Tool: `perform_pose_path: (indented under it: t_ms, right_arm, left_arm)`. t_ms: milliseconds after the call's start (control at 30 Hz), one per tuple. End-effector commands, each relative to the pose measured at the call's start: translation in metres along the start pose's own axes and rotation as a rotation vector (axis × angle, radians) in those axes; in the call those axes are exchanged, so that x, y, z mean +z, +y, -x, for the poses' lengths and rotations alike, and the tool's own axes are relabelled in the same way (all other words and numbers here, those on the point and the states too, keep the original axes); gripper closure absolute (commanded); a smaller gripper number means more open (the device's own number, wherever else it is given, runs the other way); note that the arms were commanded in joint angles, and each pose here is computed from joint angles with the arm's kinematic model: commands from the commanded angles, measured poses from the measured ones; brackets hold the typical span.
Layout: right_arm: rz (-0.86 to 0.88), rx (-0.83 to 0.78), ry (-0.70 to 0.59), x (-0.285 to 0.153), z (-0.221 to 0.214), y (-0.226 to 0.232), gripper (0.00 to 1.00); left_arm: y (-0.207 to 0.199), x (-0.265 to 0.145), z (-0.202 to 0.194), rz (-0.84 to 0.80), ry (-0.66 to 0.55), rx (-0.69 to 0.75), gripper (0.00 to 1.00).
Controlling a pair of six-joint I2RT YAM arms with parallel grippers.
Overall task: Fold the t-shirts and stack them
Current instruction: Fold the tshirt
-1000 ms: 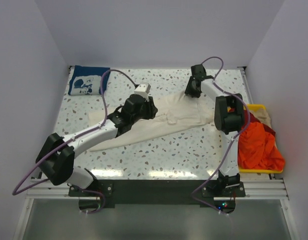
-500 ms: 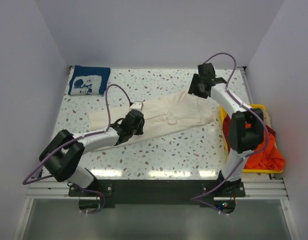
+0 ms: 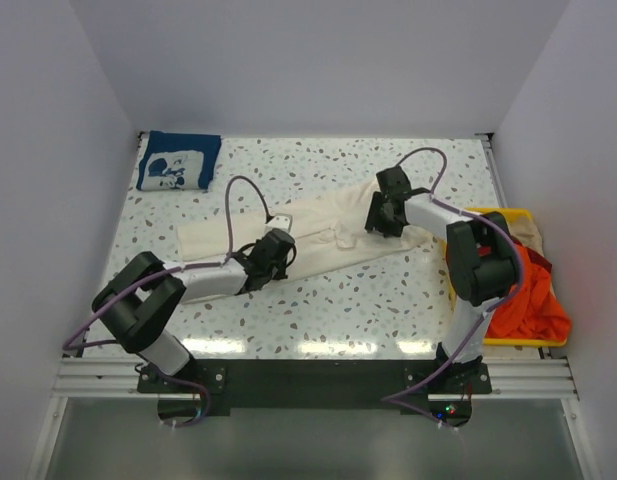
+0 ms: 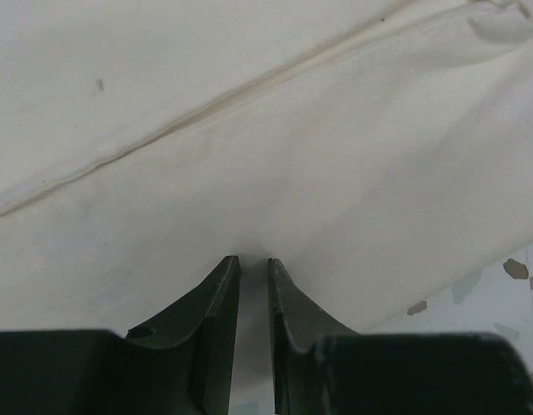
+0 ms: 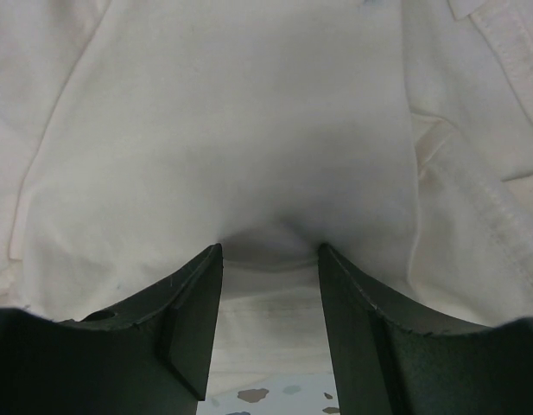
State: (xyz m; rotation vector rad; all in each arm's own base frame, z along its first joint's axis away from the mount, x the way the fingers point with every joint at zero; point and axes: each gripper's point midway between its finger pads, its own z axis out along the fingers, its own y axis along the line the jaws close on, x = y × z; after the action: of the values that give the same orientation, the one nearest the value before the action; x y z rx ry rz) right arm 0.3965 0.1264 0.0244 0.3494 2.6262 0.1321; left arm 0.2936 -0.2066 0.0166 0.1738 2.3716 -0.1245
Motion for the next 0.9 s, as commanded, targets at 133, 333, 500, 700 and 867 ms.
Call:
perform_pose_path:
  t_ms: [133,333,500,700,867]
  right_arm:
    - [-0.089,-0.012,-0.022,0.011,0.015,-0.017,0.48]
    - [-0.168,-0.054,0.009,0.033,0.036,-0.026,0.48]
    - [-0.155,-0.104,-0.017,0.053,0.084,0.000,0.47]
    - [-0.067,-0.177,0.023,0.094,0.116,0.041,0.46]
    - [0.089,-0.191,-0.024,0.097,0.135,0.083,0.35]
  left_arm:
    - [-0.040,-0.011,-0.029,-0.073,0.045,0.074,0.76]
    - [-0.093,-0.012,-0.031,-0.227,0.062,0.058,0.77]
    - [-0.147,0.001,-0.007,-0.361,0.060,0.022,0.77]
    - [-0.220,-0.003,0.062,-0.543,0.003,-0.026,0.70]
    - [-0.185,-0.006,0.116,-0.489,-0.076,-0.046,0.64]
